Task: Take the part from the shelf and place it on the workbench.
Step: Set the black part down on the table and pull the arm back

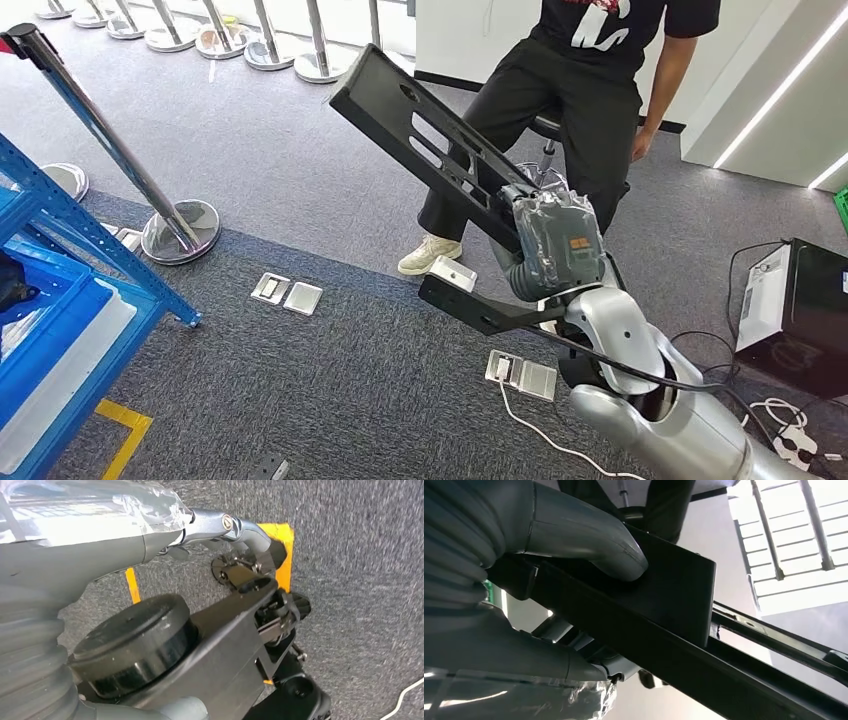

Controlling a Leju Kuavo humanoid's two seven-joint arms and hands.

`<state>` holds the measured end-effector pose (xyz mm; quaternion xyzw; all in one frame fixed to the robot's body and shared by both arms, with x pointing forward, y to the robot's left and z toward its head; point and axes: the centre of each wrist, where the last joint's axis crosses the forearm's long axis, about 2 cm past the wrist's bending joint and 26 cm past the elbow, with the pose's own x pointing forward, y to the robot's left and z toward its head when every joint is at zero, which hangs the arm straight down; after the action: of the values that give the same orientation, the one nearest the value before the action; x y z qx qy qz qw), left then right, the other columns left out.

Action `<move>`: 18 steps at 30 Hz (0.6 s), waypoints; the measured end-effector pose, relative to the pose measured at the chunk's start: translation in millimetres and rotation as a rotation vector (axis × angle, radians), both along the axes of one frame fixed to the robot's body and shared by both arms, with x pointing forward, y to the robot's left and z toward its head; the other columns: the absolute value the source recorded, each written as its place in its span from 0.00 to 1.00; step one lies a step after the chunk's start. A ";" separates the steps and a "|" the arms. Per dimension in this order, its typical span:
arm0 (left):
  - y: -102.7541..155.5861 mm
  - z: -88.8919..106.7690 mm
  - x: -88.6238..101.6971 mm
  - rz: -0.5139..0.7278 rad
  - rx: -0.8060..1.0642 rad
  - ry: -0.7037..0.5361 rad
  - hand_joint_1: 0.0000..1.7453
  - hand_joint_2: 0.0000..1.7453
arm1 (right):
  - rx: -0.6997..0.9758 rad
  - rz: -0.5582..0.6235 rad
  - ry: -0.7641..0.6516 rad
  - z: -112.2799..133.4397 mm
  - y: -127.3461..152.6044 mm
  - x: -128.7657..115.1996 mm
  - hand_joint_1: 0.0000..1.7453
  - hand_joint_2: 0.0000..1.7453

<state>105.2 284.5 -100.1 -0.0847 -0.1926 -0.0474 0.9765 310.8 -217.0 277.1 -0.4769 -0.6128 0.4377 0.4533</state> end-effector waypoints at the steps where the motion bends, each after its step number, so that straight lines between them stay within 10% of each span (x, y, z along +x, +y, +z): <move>1: 0.0 0.0 -0.2 0.000 0.000 0.000 0.00 1.00 | 0.001 0.000 0.001 0.1 0.0 0.0 1.00 1.00; 18: 0.1 -0.4 -1.9 0.004 -0.002 0.004 0.00 1.00 | 0.014 0.008 0.006 1.6 1.6 0.4 1.00 1.00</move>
<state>103.3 284.6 -100.6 -0.0852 -0.1911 -0.0450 0.9768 311.3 -215.4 278.7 -0.4698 -0.6163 0.4369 0.4567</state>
